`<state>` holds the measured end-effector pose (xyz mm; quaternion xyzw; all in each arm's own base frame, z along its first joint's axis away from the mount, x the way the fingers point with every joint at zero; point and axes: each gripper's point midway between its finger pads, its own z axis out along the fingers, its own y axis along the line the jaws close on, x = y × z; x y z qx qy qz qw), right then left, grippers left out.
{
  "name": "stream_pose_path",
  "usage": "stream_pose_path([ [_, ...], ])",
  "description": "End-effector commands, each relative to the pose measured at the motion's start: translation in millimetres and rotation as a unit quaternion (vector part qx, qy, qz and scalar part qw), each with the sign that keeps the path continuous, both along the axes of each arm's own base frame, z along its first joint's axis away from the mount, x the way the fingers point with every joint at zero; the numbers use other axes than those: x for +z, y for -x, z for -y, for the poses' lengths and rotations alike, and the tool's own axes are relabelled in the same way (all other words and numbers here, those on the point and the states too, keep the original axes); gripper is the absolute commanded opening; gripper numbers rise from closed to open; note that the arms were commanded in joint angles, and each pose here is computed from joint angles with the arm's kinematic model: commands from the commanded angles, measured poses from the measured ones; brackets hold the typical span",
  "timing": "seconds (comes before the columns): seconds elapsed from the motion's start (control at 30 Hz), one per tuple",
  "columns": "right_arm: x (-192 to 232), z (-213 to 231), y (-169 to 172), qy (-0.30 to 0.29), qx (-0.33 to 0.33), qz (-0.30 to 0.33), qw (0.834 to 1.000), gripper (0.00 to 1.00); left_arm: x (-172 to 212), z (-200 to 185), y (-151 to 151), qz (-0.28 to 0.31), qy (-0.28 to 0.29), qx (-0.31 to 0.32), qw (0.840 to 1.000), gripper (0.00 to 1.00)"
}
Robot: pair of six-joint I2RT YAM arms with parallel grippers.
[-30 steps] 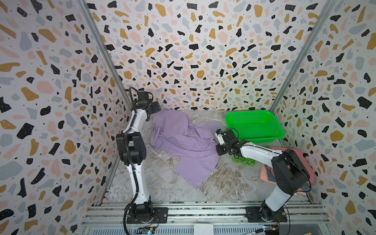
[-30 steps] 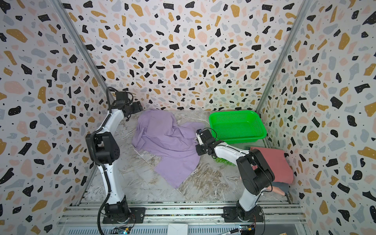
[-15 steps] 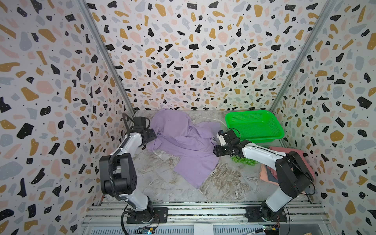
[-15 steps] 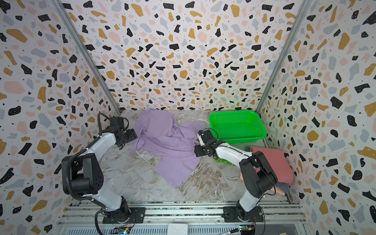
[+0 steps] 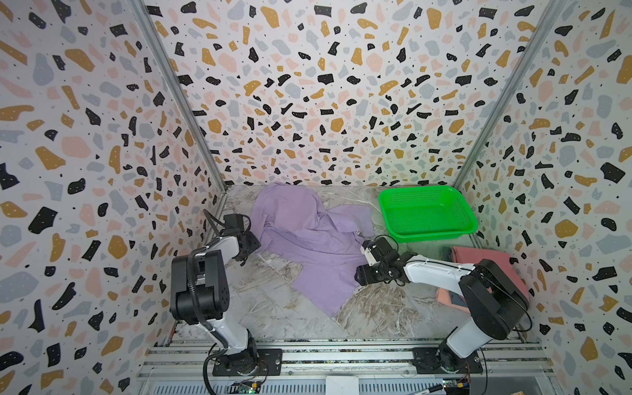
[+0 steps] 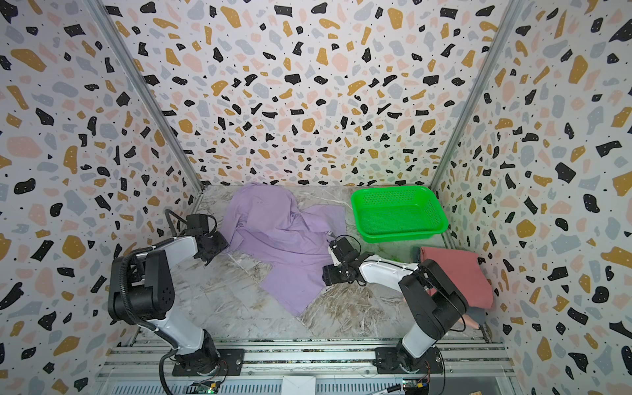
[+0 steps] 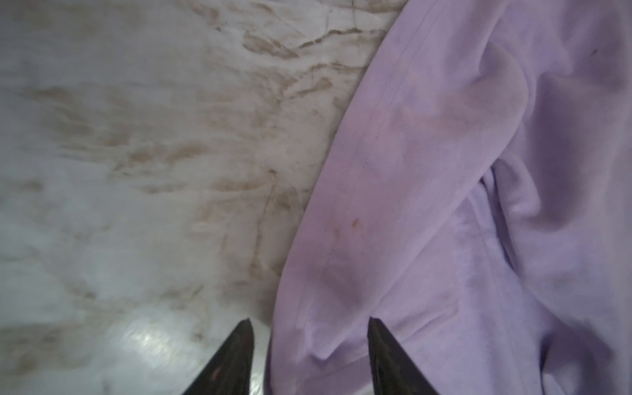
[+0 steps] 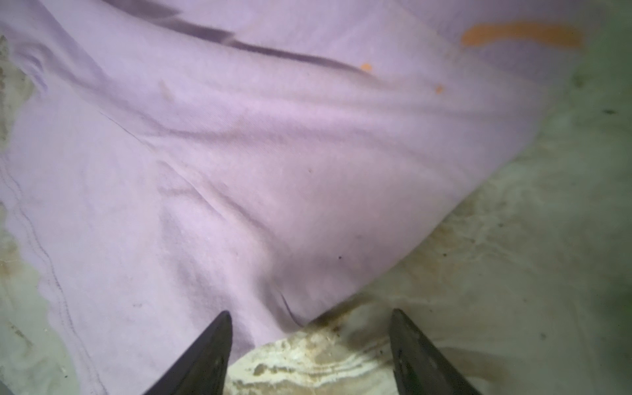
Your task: Fold and stack the t-shirts
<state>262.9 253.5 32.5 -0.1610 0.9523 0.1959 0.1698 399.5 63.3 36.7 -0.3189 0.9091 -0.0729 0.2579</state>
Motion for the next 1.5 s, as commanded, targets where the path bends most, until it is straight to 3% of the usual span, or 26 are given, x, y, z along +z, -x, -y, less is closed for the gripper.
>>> stream_pose_path([
  [0.0, -18.9, -8.5, 16.1, 0.014, 0.006, -0.029, 0.999, 0.73, 9.0, 1.8, -21.0, 0.039, 0.016, -0.009, 0.999, 0.33],
  [0.1, -32.3, -20.6, 23.5, 0.027, 0.022, -0.035, 0.999, 0.72, 10.0, 2.5, -23.5, 0.048, 0.018, -0.009, 0.999, 0.21],
  [0.17, -43.7, -23.1, 26.8, 0.040, 0.022, -0.046, 0.998, 0.65, 12.1, 3.1, -24.7, 0.051, 0.018, -0.012, 0.998, 0.14],
  [0.23, -50.9, -23.9, 27.7, 0.048, 0.022, -0.049, 0.997, 0.47, 13.5, 3.2, -24.3, 0.053, 0.017, -0.012, 0.998, 0.09],
  [0.3, -51.9, -20.6, 23.3, 0.061, 0.009, -0.039, 0.997, 0.19, 15.0, 2.1, -22.9, 0.053, 0.014, -0.011, 0.998, 0.03],
  [0.37, -42.3, -19.5, 13.2, 0.063, -0.002, -0.015, 0.998, 0.08, 18.9, -2.6, -19.5, 0.049, 0.004, -0.002, 0.999, 0.00],
  [0.53, -13.6, -12.0, -35.3, 0.051, -0.040, 0.042, 0.997, 0.06, 45.9, -12.6, 3.8, 0.050, 0.001, 0.035, 0.998, 0.00],
  [0.7, 11.8, -20.6, -121.7, 0.015, -0.059, 0.091, 0.994, 0.05, 79.0, 28.7, 37.3, 0.077, 0.086, 0.007, 0.993, 0.00],
  [0.8, 23.6, -49.6, -172.6, -0.006, -0.042, 0.113, 0.993, 0.05, 93.2, 67.8, 62.7, 0.072, 0.132, -0.061, 0.987, 0.00],
  [0.9, 34.0, -86.8, -216.1, -0.034, -0.030, 0.132, 0.990, 0.05, 108.5, 108.3, 94.4, 0.046, 0.140, -0.169, 0.975, 0.00],
  [1.0, 39.4, -128.2, -245.9, -0.089, -0.015, 0.139, 0.986, 0.08, 130.6, 152.9, 123.7, 0.046, 0.156, -0.271, 0.949, 0.00],
  [1.1, 47.3, -179.2, -253.4, -0.154, 0.038, 0.151, 0.976, 0.13, 156.2, 187.5, 138.8, 0.090, 0.197, -0.327, 0.920, 0.09],
  [1.2, 66.1, -225.9, -236.1, -0.218, 0.123, 0.161, 0.955, 0.27, 176.9, 192.8, 139.0, 0.124, 0.198, -0.335, 0.913, 0.38],
  [1.27, 76.5, -226.4, -237.6, -0.215, 0.126, 0.173, 0.953, 0.54, 187.1, 188.3, 132.9, 0.140, 0.178, -0.331, 0.916, 0.57],
  [1.3, 82.8, -216.9, -243.4, -0.202, 0.112, 0.186, 0.955, 0.60, 190.9, 183.9, 126.9, 0.147, 0.162, -0.325, 0.920, 0.63],
  [1.4, 114.5, -172.7, -254.4, -0.185, 0.060, 0.231, 0.953, 0.63, 191.2, 170.1, 101.3, 0.147, 0.118, -0.298, 0.936, 0.77],
  [1.47, 135.8, -143.0, -251.0, -0.192, 0.033, 0.239, 0.951, 0.65, 185.5, 160.1, 81.2, 0.142, 0.084, -0.282, 0.945, 0.82],
])
